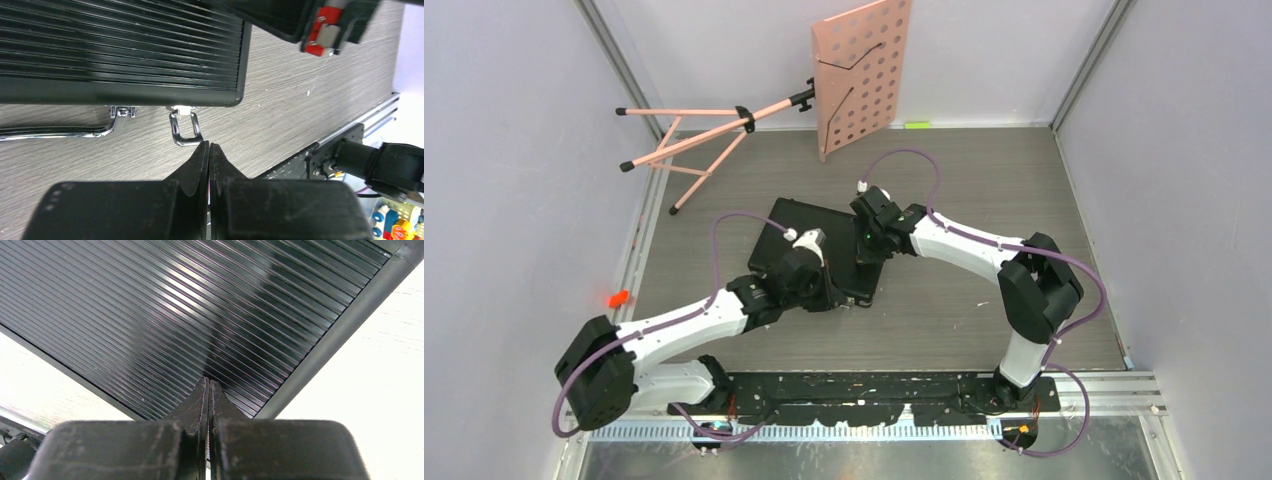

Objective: Pack up texas hold em set

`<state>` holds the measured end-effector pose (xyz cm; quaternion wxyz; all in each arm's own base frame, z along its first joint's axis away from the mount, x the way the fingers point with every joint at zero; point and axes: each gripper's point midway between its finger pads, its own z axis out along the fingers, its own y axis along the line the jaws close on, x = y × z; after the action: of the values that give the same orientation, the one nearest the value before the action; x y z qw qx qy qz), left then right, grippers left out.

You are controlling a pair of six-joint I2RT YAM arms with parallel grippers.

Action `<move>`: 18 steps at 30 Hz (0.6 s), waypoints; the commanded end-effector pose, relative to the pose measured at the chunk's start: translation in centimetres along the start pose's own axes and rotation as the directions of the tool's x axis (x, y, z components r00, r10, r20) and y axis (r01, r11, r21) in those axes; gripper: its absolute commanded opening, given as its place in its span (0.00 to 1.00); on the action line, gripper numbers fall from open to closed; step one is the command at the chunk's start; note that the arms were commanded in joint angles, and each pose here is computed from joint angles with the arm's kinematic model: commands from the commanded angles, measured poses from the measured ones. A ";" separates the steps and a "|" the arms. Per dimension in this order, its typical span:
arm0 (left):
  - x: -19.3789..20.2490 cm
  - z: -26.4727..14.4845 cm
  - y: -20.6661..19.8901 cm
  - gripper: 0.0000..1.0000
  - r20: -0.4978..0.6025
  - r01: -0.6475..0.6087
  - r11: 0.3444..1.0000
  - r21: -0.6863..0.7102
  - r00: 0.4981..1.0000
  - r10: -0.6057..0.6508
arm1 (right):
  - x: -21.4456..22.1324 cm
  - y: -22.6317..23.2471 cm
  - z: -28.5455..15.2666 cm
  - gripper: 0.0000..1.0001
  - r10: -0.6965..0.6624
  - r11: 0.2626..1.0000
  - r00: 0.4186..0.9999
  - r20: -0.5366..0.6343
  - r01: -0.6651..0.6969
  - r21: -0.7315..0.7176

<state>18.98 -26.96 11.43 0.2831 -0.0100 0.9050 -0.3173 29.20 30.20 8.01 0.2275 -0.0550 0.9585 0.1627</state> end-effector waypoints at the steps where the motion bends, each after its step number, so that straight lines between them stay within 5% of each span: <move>1: -0.8 1.7 -1.0 0.00 0.050 -0.023 0.999 0.028 0.999 0.021 | 4.0 -4.2 0.7 0.01 -0.014 0.987 0.993 -0.117 0.032 0.159; 18: 4.6 6.4 5.8 0.00 -0.063 -0.036 0.989 -0.142 0.998 0.027 | 4.4 -4.4 0.7 0.01 -0.008 0.987 0.993 -0.118 0.027 0.159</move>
<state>18.49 -27.02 2.12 0.2366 -0.0072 0.9369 -0.2573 29.18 30.16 8.00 0.2335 -0.0479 0.9569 0.1661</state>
